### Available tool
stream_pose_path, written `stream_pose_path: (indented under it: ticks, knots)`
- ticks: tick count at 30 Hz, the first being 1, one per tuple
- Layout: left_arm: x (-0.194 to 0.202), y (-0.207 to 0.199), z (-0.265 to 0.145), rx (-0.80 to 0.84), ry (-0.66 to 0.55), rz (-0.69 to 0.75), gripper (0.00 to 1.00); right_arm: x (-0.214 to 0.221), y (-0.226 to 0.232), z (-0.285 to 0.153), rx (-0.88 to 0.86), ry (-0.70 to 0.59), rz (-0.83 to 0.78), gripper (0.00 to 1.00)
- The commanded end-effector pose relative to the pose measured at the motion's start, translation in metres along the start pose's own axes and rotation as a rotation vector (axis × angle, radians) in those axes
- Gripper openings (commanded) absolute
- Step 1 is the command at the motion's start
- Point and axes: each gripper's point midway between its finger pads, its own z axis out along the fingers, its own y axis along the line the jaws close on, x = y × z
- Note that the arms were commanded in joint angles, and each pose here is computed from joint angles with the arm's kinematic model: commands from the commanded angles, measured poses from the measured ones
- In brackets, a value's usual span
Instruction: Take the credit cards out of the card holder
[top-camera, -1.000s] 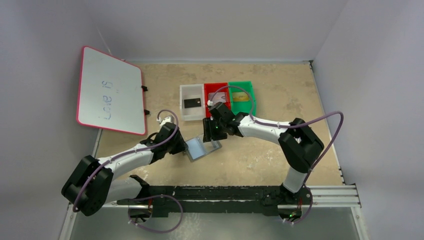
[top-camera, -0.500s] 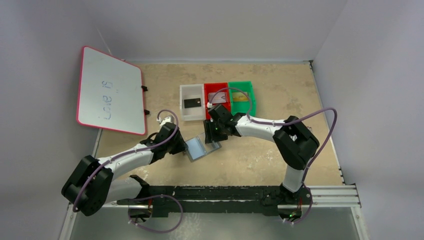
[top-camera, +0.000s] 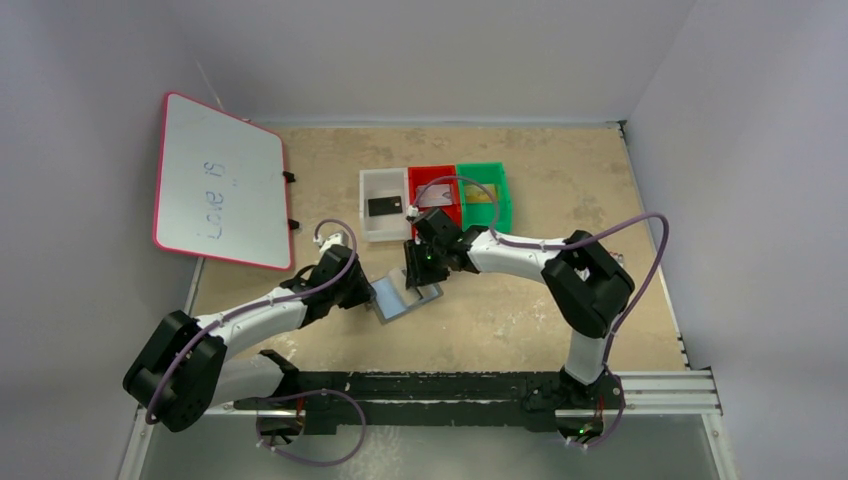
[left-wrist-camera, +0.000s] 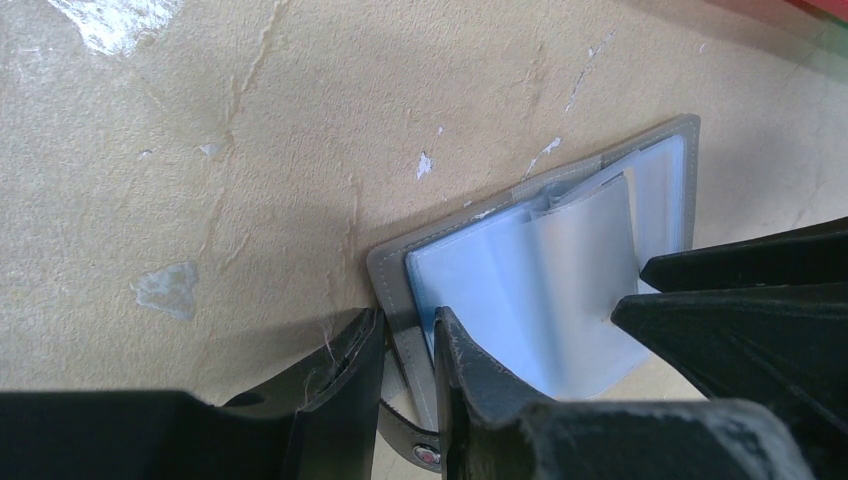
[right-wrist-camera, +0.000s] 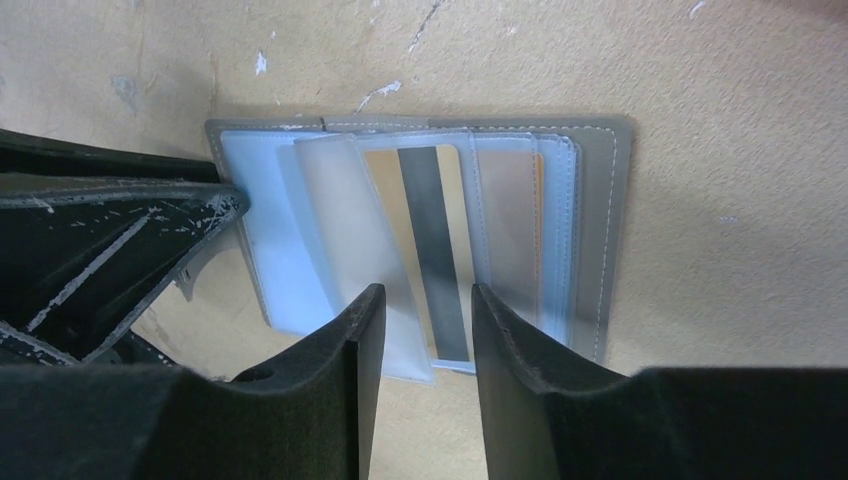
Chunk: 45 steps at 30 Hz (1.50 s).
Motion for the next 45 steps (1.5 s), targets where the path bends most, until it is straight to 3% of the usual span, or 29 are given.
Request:
stream_pose_path:
  ticks: [1, 4, 16, 20, 27, 31, 36, 40, 45]
  knots:
    - [0.003, -0.002, -0.001, 0.007, 0.022, 0.011, 0.24, -0.014, 0.012, -0.003, 0.023, -0.034, -0.032, 0.36]
    - [0.003, -0.003, -0.001, 0.008, 0.021, 0.011, 0.24, -0.016, 0.011, -0.006, 0.037, -0.035, -0.042, 0.37]
    - [0.002, -0.003, 0.001, 0.005, 0.023, 0.012, 0.24, -0.019, 0.068, -0.015, -0.263, -0.024, -0.066, 0.44]
    - [-0.003, -0.001, -0.003, 0.0, -0.007, 0.0, 0.25, -0.014, 0.091, -0.016, -0.403, 0.006, -0.078, 0.46]
    - [-0.013, 0.004, -0.013, -0.024, -0.065, -0.024, 0.28, 0.002, 0.096, -0.006, -0.468, 0.076, -0.069, 0.47]
    - [-0.018, 0.008, -0.019, -0.045, -0.094, -0.035, 0.28, 0.003, 0.093, -0.003, -0.446, 0.069, -0.058, 0.46]
    - [-0.034, -0.001, -0.034, -0.014, -0.157, -0.058, 0.32, -0.023, 0.087, -0.032, -0.358, -0.08, -0.034, 0.46]
    - [-0.048, -0.022, -0.048, 0.069, -0.194, -0.078, 0.35, -0.051, 0.052, -0.053, -0.144, -0.24, 0.028, 0.46]
    - [-0.051, -0.062, -0.054, 0.235, -0.156, -0.082, 0.42, -0.059, 0.006, -0.064, -0.044, -0.28, 0.101, 0.44]
